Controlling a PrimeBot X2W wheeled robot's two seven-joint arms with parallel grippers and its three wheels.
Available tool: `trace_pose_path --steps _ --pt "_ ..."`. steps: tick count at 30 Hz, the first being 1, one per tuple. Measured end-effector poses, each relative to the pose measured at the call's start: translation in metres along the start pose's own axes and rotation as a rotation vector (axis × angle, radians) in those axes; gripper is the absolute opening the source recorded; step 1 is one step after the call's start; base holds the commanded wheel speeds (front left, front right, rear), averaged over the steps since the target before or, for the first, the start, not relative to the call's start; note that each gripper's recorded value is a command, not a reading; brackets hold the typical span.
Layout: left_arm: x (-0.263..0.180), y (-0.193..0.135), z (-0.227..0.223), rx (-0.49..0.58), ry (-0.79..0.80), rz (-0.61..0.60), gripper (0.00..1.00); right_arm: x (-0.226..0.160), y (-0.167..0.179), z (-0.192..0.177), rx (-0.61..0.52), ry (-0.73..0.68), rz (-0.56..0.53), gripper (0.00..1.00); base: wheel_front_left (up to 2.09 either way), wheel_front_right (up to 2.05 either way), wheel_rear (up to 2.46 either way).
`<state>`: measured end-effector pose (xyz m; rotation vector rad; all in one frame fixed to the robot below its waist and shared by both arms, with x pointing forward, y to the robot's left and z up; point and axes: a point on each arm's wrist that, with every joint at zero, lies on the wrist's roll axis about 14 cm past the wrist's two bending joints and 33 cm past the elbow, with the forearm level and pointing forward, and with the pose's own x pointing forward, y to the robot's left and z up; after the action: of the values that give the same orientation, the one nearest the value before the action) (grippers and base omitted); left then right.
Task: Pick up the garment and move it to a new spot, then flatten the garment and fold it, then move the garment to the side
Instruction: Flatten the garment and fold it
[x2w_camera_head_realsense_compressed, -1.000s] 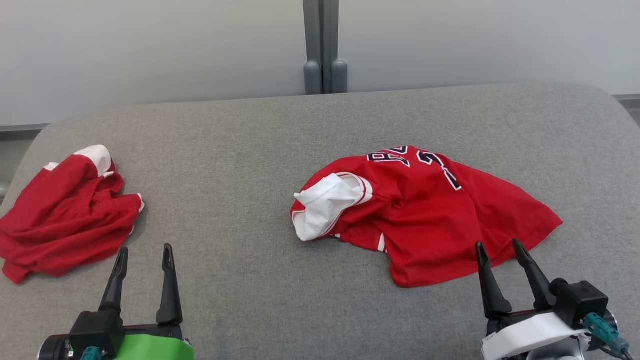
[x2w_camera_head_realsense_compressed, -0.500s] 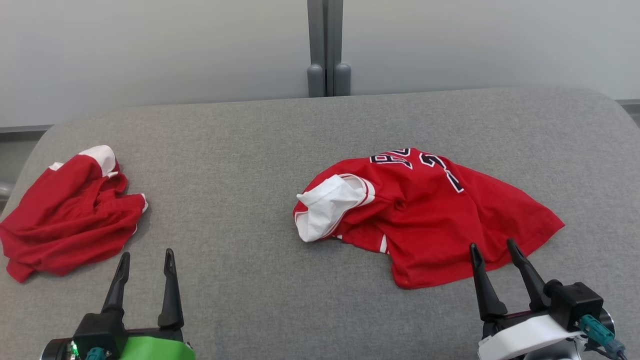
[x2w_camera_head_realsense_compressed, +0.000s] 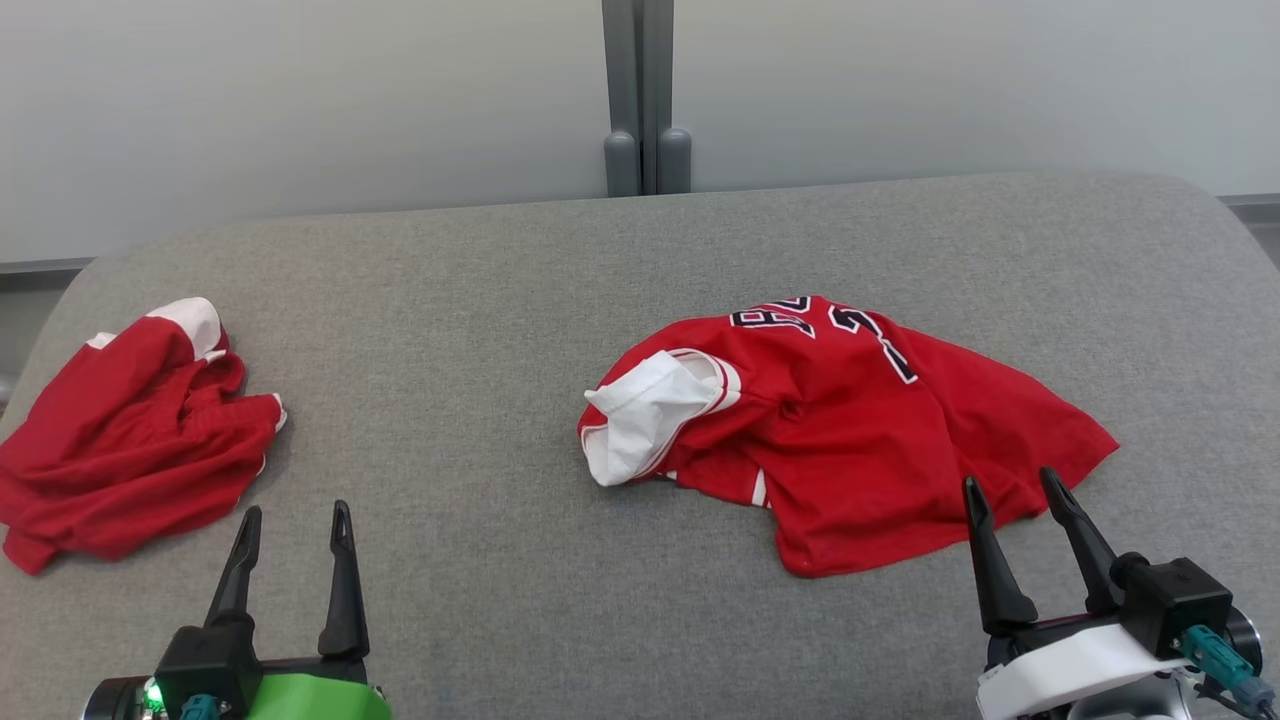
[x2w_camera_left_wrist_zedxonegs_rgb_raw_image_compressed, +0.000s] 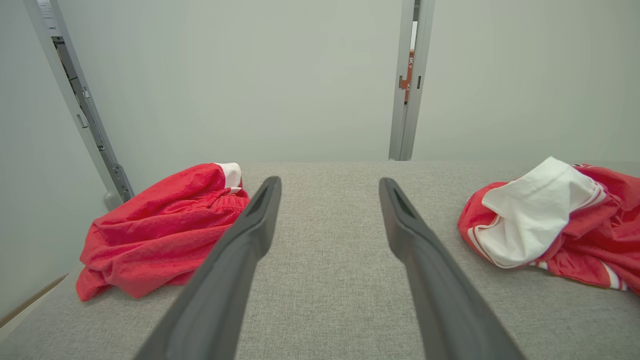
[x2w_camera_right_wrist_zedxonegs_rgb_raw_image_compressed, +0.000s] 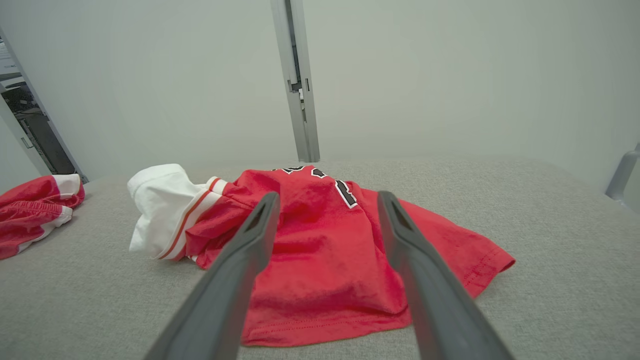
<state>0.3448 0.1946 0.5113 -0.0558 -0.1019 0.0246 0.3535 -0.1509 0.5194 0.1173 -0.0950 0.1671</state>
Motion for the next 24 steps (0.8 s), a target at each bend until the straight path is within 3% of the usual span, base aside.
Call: trace_pose_path --steps 24 --pt "-0.0020 0.0022 -0.0028 -0.001 0.009 0.009 1.00 -0.0044 -0.0006 0.0002 -0.010 0.017 -0.007 1.00 0.00 0.00 0.00"
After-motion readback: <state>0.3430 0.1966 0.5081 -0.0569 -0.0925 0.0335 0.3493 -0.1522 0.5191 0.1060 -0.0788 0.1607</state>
